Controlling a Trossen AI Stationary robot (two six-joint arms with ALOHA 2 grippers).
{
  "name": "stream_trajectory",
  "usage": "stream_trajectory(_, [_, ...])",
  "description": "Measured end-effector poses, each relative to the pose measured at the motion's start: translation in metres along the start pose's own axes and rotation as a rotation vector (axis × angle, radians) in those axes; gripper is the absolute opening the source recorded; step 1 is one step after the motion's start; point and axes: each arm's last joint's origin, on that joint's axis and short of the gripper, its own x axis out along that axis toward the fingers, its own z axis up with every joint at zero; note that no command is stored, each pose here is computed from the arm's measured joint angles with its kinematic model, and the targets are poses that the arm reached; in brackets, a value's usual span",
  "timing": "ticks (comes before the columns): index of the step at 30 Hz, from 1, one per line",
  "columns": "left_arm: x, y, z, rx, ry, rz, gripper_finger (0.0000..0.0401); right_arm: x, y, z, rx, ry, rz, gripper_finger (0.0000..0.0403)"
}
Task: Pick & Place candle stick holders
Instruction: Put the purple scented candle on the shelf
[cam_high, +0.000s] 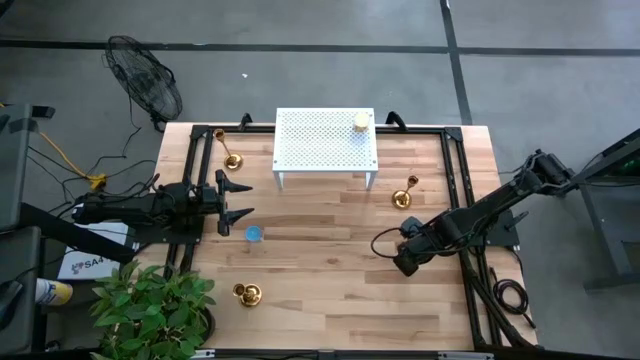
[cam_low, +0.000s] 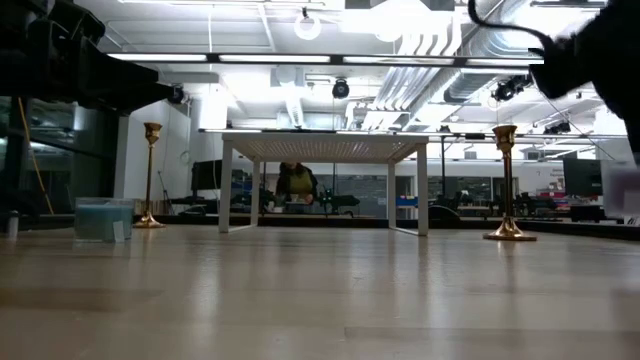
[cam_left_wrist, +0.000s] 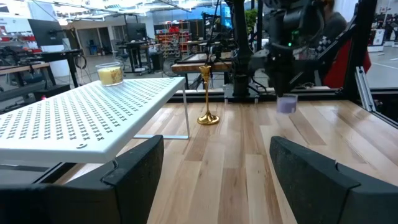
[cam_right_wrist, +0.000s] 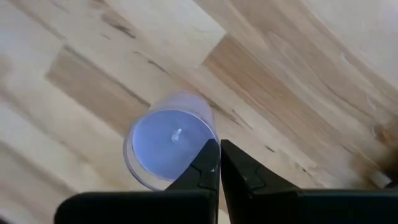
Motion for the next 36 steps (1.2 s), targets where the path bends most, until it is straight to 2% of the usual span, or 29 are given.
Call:
stream_trajectory(11, [0.000, 0.000, 0.000, 0.000, 0.000, 0.000, 0.0289, -0.039, 0.012, 0.021, -0.059, -0.066, 0.044, 0.0000])
stream_trajectory(23, [0.000, 0.000, 0.000, 0.000, 0.000, 0.000, 0.0289, -0.040, 0.011, 0.024, -0.134, -0.095, 0.027, 0.0000])
stream_trajectory(29, [0.000, 0.000, 0.000, 0.000, 0.000, 0.000, 0.0289, -0.040, 0.011, 0.025, -0.185, -0.033, 0.051, 0.0000])
stream_trajectory(36, [0.000, 0.000, 0.000, 0.025, 0.000, 0.000, 0.0289, -0.042, 0.016, 0.031, -0.272, -0.061, 0.115, 0.0000])
